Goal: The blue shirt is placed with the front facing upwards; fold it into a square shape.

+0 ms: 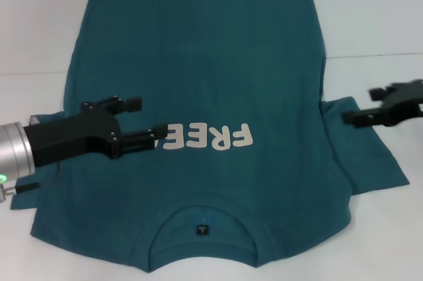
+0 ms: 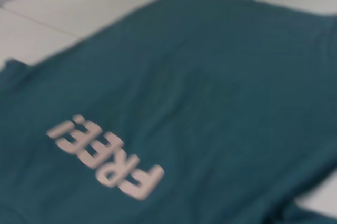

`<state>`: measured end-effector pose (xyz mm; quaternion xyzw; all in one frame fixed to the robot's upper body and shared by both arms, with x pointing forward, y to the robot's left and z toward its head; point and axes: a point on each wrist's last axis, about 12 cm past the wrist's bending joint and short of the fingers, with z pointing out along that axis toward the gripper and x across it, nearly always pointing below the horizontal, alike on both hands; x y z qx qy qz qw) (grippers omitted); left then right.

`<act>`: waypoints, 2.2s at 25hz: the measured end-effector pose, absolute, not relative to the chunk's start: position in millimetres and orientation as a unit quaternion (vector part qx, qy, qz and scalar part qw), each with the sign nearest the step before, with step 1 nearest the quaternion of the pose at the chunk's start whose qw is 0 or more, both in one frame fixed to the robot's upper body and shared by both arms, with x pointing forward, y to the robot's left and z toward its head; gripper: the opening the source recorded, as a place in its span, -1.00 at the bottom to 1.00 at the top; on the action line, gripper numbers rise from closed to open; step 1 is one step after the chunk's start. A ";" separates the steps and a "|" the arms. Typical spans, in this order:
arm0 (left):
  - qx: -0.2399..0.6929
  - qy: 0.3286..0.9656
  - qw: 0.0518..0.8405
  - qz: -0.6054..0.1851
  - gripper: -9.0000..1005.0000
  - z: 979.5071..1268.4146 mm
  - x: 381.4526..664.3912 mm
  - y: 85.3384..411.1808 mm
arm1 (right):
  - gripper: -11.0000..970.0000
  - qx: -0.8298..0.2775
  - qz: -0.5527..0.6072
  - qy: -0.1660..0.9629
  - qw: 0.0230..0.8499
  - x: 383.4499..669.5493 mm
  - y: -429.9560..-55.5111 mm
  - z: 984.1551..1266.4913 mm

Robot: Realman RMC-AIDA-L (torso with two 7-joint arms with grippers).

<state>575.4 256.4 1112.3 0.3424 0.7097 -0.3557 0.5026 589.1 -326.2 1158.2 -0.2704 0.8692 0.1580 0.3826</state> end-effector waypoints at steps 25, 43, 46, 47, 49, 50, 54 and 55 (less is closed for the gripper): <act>0.326 0.705 0.506 -0.376 0.72 1108.2 578.4 240.5 | 0.89 -0.168 0.086 0.954 0.233 572.2 -368.4 1124.4; 0.327 0.705 0.502 -0.378 0.72 1107.2 578.2 239.1 | 0.89 -0.102 0.132 0.951 0.260 567.2 -395.7 1126.4; 0.327 0.706 0.501 -0.379 0.72 1106.5 577.8 238.8 | 0.89 -0.086 0.159 0.950 0.255 562.4 -405.8 1127.1; 0.326 0.706 0.501 -0.380 0.72 1106.0 577.6 238.5 | 0.89 -0.081 0.168 0.949 0.253 561.3 -408.9 1126.6; 0.326 0.706 0.500 -0.381 0.72 1105.6 577.4 238.1 | 0.89 -0.070 0.182 0.948 0.253 559.9 -414.9 1125.0; 0.327 0.706 0.500 -0.381 0.72 1105.7 577.5 238.0 | 0.89 -0.067 0.186 0.947 0.253 559.2 -417.0 1124.1; 0.327 0.706 0.500 -0.381 0.72 1105.5 577.5 237.8 | 0.89 -0.069 0.193 0.947 0.248 559.0 -415.6 1121.1; 0.327 0.705 0.500 -0.381 0.72 1105.5 577.4 237.7 | 0.89 -0.071 0.194 0.947 0.247 559.4 -414.0 1120.7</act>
